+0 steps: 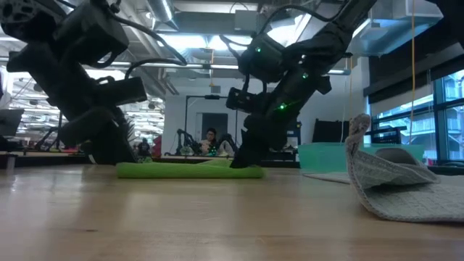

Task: Roll microfiber towels into tight, uniform cylinder then place into a basket
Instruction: Roll the green microfiber cloth

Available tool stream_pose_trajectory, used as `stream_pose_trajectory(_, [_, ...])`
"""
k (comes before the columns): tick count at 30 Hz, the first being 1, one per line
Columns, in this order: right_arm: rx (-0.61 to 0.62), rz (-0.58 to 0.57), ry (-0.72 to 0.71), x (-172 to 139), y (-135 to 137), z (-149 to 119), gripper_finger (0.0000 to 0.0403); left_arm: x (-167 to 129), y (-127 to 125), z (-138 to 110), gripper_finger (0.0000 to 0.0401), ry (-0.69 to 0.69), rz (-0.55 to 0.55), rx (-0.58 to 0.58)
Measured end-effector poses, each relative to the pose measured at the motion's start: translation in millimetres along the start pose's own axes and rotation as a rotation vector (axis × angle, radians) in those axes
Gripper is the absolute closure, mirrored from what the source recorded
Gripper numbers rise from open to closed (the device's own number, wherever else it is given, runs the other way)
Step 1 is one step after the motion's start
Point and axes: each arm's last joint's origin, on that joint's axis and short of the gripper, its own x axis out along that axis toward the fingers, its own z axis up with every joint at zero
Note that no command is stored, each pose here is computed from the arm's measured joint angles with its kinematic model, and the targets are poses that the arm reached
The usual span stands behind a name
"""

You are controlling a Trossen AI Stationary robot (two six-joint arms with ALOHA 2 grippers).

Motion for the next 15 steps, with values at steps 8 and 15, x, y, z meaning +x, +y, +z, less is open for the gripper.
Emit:
stream_pose_trajectory(8, [0.044, 0.001, 0.004, 0.9, 0.2, -0.7, 0.0229, -14.2, 4.6, 5.3, 0.0311, -0.027, -0.034, 0.055])
stream_pose_trajectory(15, [0.080, 0.000, 0.000, 1.3, 0.3, -0.5, 0.0229, -35.0, -3.4, 12.5, 0.0311, -0.130, -0.112, 0.104])
